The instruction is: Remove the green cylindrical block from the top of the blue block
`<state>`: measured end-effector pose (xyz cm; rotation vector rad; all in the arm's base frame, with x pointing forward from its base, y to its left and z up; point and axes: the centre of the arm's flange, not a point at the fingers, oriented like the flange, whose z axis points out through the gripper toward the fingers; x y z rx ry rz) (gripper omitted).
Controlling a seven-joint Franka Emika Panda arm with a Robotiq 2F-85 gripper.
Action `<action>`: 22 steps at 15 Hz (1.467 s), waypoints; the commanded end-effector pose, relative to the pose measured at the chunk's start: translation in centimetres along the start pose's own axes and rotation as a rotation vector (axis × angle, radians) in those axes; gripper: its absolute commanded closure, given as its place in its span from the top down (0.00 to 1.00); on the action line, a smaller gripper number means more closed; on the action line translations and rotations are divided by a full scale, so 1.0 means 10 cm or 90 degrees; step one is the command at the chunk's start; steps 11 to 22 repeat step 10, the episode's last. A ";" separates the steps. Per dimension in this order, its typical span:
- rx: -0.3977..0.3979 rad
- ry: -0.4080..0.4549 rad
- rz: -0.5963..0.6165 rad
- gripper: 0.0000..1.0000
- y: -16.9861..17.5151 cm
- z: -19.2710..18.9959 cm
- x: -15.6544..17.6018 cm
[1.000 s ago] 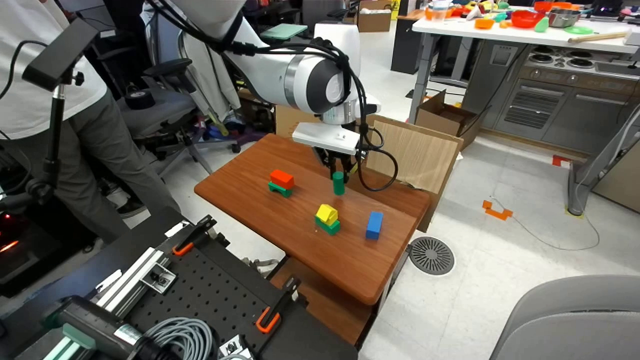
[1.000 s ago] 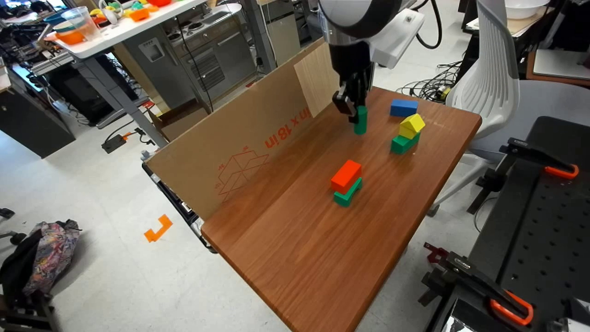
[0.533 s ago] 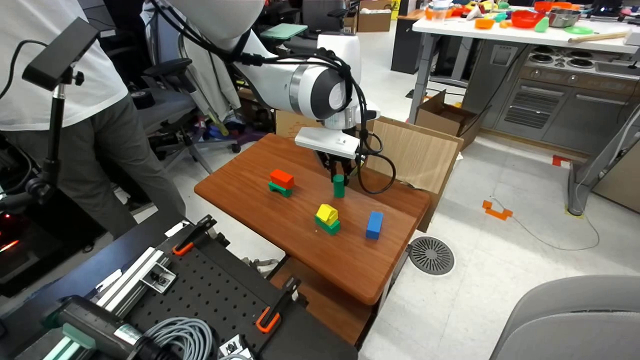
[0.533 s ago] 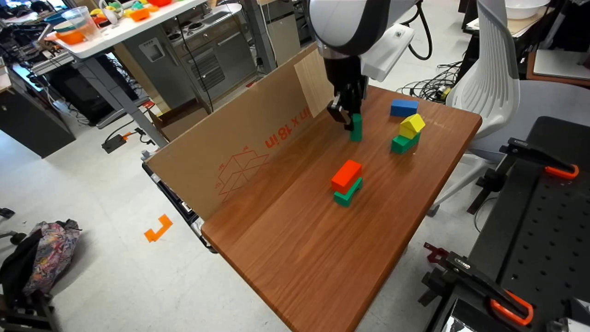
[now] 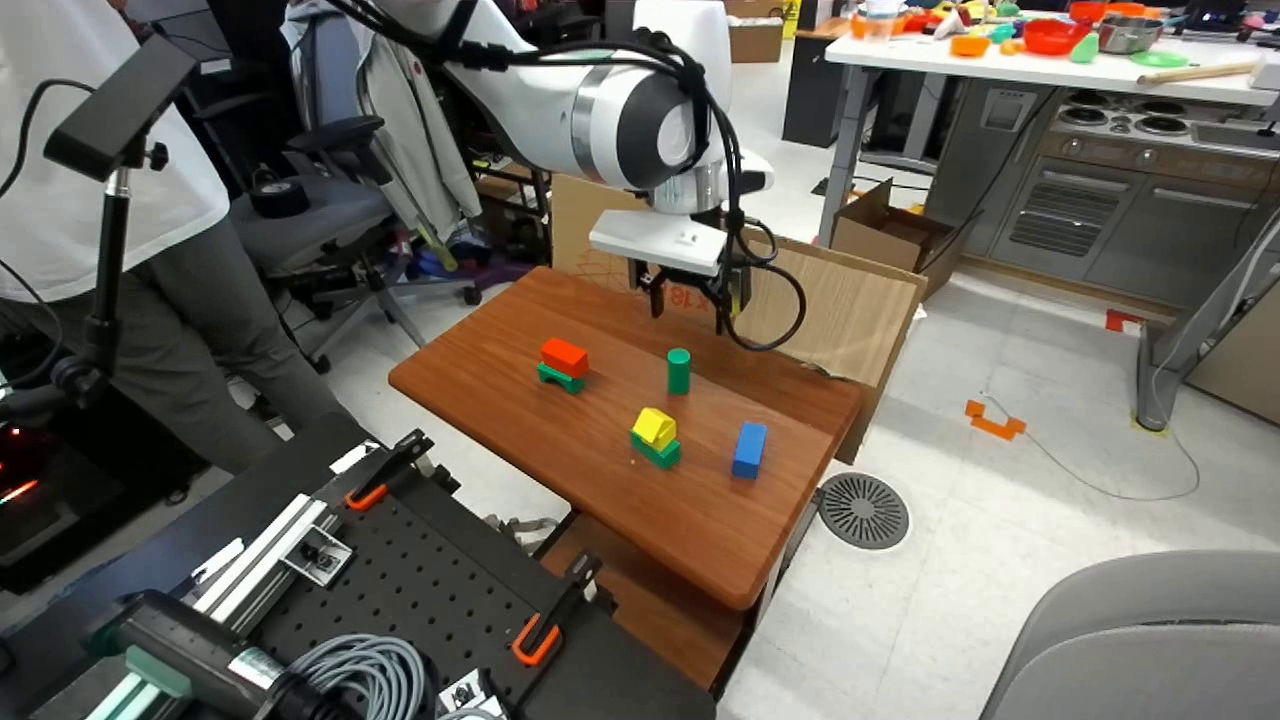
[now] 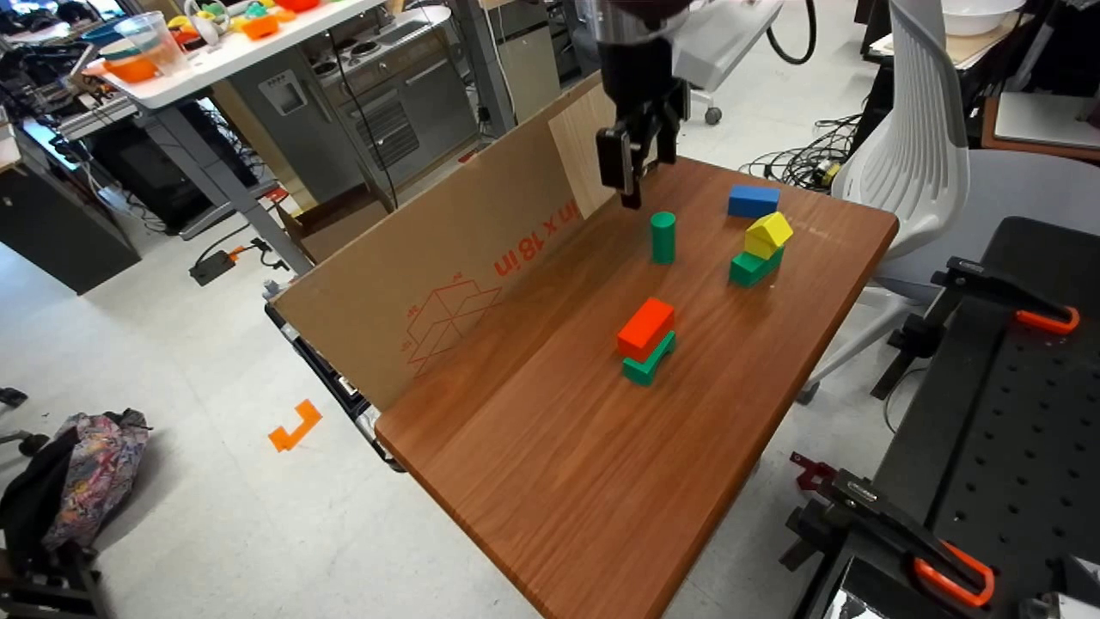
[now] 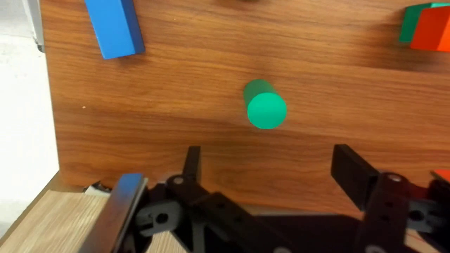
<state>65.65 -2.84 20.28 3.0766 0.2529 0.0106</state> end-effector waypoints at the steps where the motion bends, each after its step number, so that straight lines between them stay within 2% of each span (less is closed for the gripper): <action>1: -0.002 0.007 0.047 1.00 0.06 -0.72 -0.43; 6: -0.007 -0.024 0.093 1.00 0.00 -1.17 -0.82; 7: -0.007 -0.007 0.074 1.00 0.08 -0.97 -0.53; 10: -0.006 -0.016 0.084 1.00 0.05 -1.10 -0.69; 22: -0.006 -0.016 0.084 1.00 0.05 -1.10 -0.69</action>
